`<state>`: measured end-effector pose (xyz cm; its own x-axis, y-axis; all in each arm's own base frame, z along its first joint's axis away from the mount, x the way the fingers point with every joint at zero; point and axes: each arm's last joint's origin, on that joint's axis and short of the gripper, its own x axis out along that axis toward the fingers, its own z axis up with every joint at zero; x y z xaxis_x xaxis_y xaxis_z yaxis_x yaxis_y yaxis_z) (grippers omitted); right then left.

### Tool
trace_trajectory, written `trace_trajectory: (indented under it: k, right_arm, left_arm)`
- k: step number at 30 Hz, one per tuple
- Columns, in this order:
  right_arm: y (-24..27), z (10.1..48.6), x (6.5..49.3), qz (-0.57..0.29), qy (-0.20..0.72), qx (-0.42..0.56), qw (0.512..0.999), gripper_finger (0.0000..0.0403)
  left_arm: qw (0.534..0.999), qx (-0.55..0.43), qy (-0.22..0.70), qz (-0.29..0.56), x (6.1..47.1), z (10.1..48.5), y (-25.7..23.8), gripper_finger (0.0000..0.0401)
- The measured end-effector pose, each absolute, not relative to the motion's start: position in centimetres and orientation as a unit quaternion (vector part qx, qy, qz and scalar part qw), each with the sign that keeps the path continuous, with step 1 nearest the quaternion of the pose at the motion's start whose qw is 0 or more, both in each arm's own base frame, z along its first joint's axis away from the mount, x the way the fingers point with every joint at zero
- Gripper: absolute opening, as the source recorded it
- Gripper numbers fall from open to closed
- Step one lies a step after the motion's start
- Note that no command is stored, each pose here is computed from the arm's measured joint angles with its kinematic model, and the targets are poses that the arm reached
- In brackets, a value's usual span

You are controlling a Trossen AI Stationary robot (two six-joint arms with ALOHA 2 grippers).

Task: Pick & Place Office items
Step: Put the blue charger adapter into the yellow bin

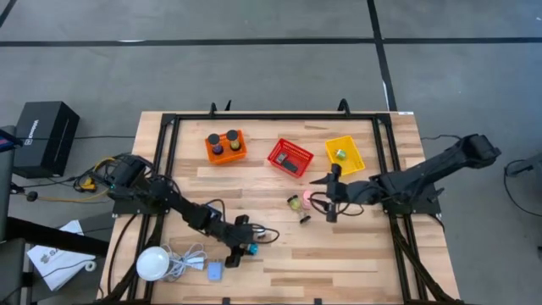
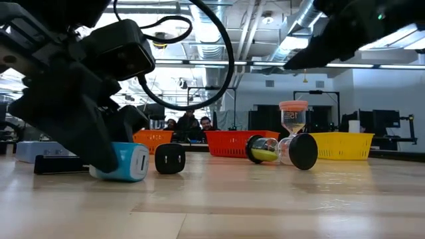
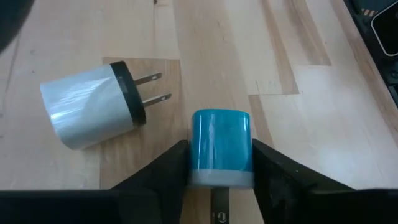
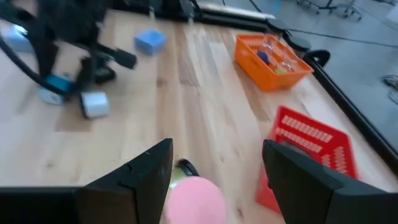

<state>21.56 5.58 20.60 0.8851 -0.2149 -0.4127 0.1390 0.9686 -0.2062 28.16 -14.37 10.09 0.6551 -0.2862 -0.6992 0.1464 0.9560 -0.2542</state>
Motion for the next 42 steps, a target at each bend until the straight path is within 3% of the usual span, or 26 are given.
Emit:
trace_trajectory:
  k: [6, 10, 21, 27, 33, 42]
  right_arm:
    - [4.8, 19.6, 22.4, -0.107, 0.242, -0.108, 0.958, 0.0240]
    - [5.4, 18.9, 23.0, -0.086, 0.243, -0.150, 0.954, 0.0240]
    - [9.7, 19.4, 26.5, 0.005, 0.133, -0.270, 0.954, 0.0240]
    - [11.5, 18.8, 30.6, 0.018, 0.145, -0.372, 0.916, 0.0240]
    - [12.7, 18.9, 34.1, -0.082, 0.185, -0.446, 0.872, 0.0240]
    - [13.8, 18.4, 36.3, -0.068, 0.230, -0.521, 0.819, 0.0240]
  left_arm:
    - [0.906, -0.108, 0.395, -0.105, 28.4, 11.0, -13.1, 0.0135]
    - [0.924, -0.135, 0.342, -0.109, 28.8, 14.1, -12.1, 0.0142]
    - [0.954, -0.158, 0.229, -0.114, 28.5, 20.9, -7.5, 0.0144]
    - [0.947, -0.204, 0.229, -0.097, 29.0, 20.9, -5.5, 0.0144]
    - [0.939, -0.220, 0.237, -0.119, 29.0, 20.9, -5.1, 0.0145]
    - [0.940, -0.216, 0.237, -0.119, 29.0, 20.9, -5.1, 0.0145]
